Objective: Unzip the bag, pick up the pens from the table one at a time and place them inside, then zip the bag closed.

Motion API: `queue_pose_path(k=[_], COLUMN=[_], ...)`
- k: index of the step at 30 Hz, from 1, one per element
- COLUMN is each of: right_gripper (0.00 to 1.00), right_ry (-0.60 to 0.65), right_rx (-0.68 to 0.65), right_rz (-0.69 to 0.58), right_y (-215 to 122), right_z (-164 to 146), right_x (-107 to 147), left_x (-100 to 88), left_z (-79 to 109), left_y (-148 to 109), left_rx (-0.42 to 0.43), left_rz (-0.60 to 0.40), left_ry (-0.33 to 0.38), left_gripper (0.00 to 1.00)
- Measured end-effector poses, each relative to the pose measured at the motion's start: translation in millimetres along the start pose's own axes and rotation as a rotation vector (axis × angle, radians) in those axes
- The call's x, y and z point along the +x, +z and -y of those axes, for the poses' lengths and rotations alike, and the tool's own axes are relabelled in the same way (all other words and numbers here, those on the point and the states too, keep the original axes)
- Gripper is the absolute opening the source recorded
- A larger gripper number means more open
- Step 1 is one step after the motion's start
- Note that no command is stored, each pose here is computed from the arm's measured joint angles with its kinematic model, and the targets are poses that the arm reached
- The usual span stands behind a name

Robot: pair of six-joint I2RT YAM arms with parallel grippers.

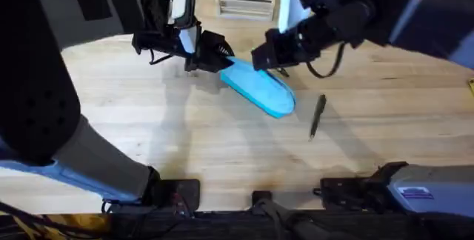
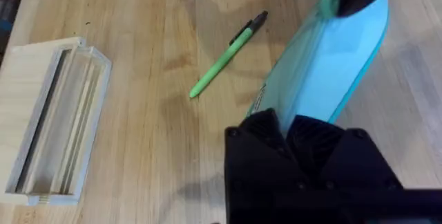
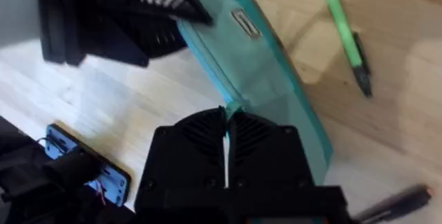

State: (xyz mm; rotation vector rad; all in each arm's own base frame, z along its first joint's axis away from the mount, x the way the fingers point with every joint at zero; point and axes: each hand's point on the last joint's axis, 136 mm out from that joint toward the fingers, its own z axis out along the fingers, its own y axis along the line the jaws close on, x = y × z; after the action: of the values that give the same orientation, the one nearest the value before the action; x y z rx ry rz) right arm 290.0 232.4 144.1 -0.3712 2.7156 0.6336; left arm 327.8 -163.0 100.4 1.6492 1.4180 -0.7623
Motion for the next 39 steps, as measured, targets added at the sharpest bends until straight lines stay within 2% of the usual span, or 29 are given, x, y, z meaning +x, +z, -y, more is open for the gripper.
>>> queue_pose_path(k=[8,14,24,26,27,28,30,31,36,39], right_gripper=[0.031,0.03,0.043,0.192,0.328,0.421,0.542,0.647,0.758,0.93], right_ry=[-0.035,-0.098,-0.122,-0.122,-0.123,-0.124,-0.136,-0.155,-0.199,-0.227], right_rx=[-0.044,-0.109,-0.123,-0.125,-0.129,-0.133,-0.128,-0.111,-0.027,0.037], right_rz=[-0.028,0.031,0.043,0.039,0.04,0.043,0.053,0.071,0.133,0.169], right_y=[31.2,45.7,50.2,49.8,48.6,46.7,41.5,27.6,-10.4,-35.5], right_z=[-19.7,-49.0,-54.5,-53.4,-53.3,-53.4,-50.4,-41.0,-22.8,-12.0], right_x=[-34.2,-63.6,-66.6,-66.2,-67.2,-68.7,-71.9,-76.0,-82.6,-83.6], left_x=[3.8,4.6,3.9,3.9,4.1,4.1,3.8,3.8,3.8,3.8], left_z=[-2.7,-4.2,-5.3,-5.3,-5.1,-5.0,-4.7,-4.4,-4.3,-4.3], left_y=[-2.6,-4.3,-4.7,-4.6,-4.6,-4.3,-4.0,-4.0,-4.0,-4.0], left_rx=[-0.012,-0.018,-0.019,-0.019,-0.019,-0.018,-0.017,-0.016,-0.015,-0.015], left_rz=[-0.014,-0.016,-0.015,-0.016,-0.017,-0.018,-0.017,-0.017,-0.017,-0.017], left_ry=[0.003,0.002,0.005,0.005,0.004,0.005,0.004,0.003,0.002,0.002], left_gripper=[0.042,0.042,0.042,0.042,0.042,0.042,0.042,0.042,0.042,0.042])
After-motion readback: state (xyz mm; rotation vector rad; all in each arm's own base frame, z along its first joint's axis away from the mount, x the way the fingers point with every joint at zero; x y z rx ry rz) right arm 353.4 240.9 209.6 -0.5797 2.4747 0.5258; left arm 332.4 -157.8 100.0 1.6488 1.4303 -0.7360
